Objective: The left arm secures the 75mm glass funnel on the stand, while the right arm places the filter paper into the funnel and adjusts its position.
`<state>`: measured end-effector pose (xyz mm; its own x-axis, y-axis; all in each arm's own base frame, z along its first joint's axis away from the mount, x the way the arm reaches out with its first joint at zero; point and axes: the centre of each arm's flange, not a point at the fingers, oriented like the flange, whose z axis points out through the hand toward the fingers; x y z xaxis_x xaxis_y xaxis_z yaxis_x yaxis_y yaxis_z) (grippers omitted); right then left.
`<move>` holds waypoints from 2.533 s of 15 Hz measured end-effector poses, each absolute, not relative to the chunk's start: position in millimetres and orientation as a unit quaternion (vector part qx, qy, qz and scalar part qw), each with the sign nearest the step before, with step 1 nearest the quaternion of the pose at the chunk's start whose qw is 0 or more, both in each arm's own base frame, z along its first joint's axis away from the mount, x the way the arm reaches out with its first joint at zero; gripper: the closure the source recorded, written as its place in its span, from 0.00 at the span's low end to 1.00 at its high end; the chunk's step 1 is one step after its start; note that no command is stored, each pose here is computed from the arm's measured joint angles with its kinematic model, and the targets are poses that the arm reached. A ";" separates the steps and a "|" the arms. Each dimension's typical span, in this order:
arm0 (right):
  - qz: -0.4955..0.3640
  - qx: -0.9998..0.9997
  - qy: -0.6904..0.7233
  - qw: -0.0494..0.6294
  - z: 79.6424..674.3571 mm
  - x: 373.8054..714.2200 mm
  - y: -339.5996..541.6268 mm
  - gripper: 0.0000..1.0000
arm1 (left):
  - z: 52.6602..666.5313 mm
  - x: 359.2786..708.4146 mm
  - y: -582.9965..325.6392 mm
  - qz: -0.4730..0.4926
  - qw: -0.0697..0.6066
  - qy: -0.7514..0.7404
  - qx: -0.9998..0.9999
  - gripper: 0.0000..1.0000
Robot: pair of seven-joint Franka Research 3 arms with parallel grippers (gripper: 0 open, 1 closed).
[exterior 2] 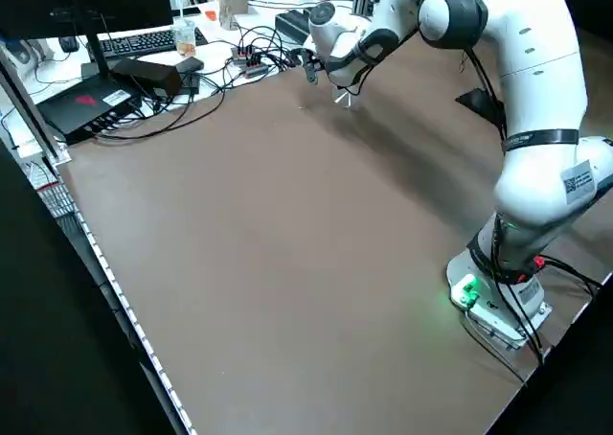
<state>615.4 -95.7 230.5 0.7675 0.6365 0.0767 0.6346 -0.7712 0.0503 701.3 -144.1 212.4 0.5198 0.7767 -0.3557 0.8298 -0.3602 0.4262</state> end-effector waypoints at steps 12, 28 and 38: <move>0.019 0.940 0.341 -0.004 196.1 603.2 -102.4 0.45 | 303.0 706.1 -140.8 -0.084 0.266 0.521 0.807 0.97; 0.002 0.938 0.347 -0.017 191.7 600.0 -92.8 0.74 | 472.9 645.5 -200.8 -0.073 0.241 0.301 0.920 0.97; -0.076 0.934 0.344 -0.062 211.3 605.4 -93.6 0.99 | 457.9 620.7 -233.9 -0.099 0.240 0.098 0.961 0.97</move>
